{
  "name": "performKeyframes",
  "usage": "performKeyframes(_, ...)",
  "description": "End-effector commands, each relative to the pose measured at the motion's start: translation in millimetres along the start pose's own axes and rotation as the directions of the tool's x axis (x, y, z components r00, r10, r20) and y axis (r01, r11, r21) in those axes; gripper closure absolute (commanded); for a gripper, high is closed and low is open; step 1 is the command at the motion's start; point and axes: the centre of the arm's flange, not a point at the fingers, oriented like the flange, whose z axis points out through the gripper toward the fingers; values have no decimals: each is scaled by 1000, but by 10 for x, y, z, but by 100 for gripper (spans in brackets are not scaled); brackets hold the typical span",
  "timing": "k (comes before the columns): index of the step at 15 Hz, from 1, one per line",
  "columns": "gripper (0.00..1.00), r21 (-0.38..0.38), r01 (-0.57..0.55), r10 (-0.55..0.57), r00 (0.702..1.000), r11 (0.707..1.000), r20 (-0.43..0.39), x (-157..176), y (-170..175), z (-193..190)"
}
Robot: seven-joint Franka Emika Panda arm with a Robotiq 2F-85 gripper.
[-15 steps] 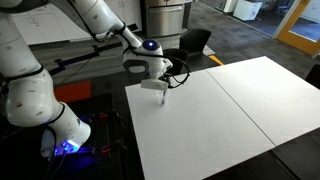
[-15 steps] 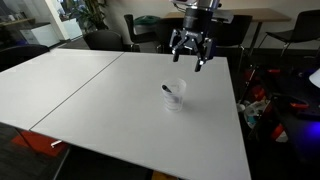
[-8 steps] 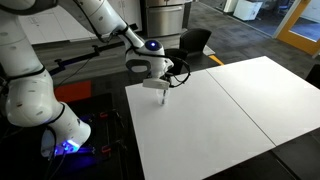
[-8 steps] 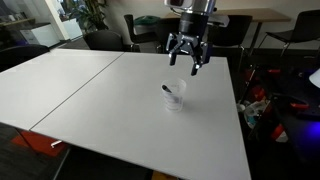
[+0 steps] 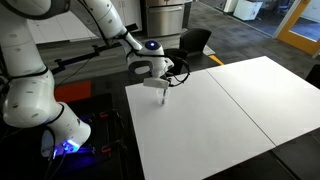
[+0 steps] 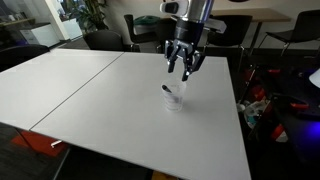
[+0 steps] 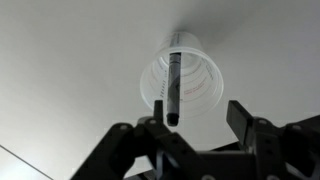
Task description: Take the marker out of the cup and put it on the table
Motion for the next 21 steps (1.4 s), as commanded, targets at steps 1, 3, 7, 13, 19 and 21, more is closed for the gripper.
performKeyframes(1,46,-45,-40,39,999,998,-5,58,74,57)
performKeyframes(3,44,-47,-48,48,999,998,0,62,101,85)
performKeyframes(7,49,-41,-60,60,998,997,8,90,126,124)
performKeyframes(13,51,-19,-70,71,997,997,12,134,81,219)
performKeyframes(19,50,1,-78,78,997,997,16,135,60,325)
performKeyframes(21,50,6,-80,79,997,997,19,135,75,361)
